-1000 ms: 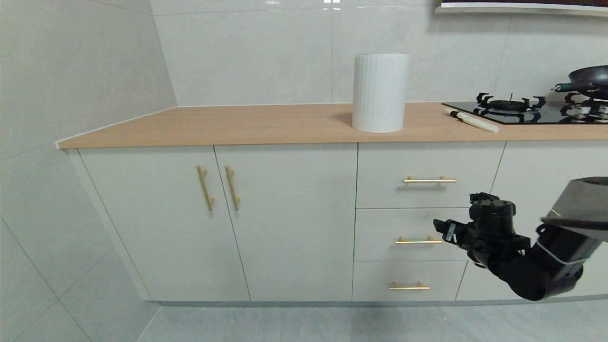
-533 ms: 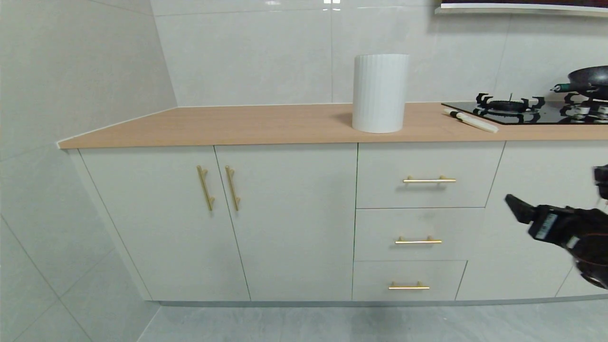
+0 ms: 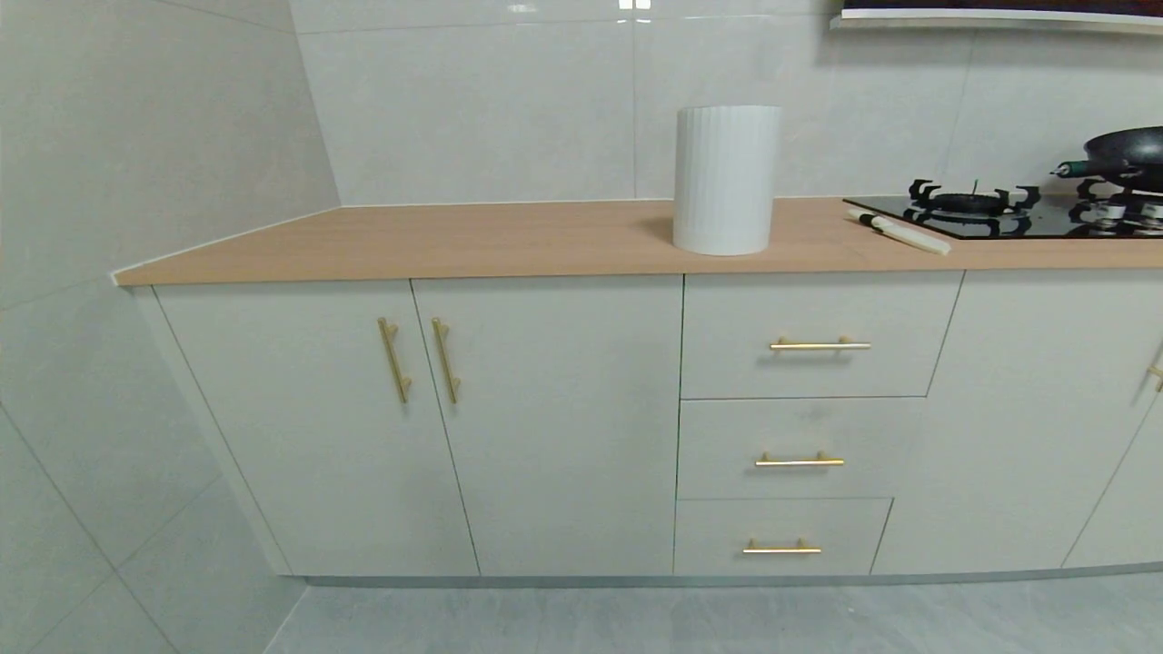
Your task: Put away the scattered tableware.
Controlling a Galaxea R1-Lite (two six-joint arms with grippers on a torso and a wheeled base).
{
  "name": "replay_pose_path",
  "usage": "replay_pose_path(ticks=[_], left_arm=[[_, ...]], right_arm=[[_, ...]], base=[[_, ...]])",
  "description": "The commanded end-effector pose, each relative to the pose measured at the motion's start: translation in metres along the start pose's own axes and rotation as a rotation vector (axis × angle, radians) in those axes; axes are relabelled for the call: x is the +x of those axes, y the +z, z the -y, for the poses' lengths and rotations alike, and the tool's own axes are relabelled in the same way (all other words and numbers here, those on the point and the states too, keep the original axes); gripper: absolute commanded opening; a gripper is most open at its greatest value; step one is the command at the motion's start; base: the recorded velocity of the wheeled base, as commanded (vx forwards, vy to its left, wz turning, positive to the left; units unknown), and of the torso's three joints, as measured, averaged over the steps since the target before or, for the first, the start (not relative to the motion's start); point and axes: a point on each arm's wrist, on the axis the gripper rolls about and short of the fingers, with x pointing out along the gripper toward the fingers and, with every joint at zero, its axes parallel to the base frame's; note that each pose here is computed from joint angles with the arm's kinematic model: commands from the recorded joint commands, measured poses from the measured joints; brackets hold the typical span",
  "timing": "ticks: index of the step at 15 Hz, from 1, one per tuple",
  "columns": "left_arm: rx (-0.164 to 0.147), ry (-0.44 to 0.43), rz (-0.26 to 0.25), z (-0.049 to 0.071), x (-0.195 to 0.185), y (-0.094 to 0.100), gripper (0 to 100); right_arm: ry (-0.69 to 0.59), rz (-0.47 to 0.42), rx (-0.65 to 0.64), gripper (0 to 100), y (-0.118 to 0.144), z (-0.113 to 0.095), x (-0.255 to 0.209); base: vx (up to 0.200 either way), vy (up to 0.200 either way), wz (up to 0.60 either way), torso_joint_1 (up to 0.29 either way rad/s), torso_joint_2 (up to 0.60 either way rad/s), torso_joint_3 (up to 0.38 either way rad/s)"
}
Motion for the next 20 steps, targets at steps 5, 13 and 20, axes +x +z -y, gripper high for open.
replay_pose_path(ticks=[5,13,20], left_arm=[[0.000,0.000,0.000,0.000,0.000,0.000,100],[0.000,0.000,0.000,0.000,0.000,0.000,100],[0.000,0.000,0.000,0.000,0.000,0.000,100]], right_arm=[[-0.223,0.196,0.120,100,-0.008,0.029,-0.061],[0.096,0.167,0.080,100,-0.059,0.009,-0.050],[0.262,0.034,0.038,100,-0.103,-0.003,-0.032]], base=[[0.000,0.000,0.00,0.000,0.00,0.000],[0.000,0.000,0.00,0.000,0.00,0.000],[0.000,0.000,0.00,0.000,0.00,0.000]])
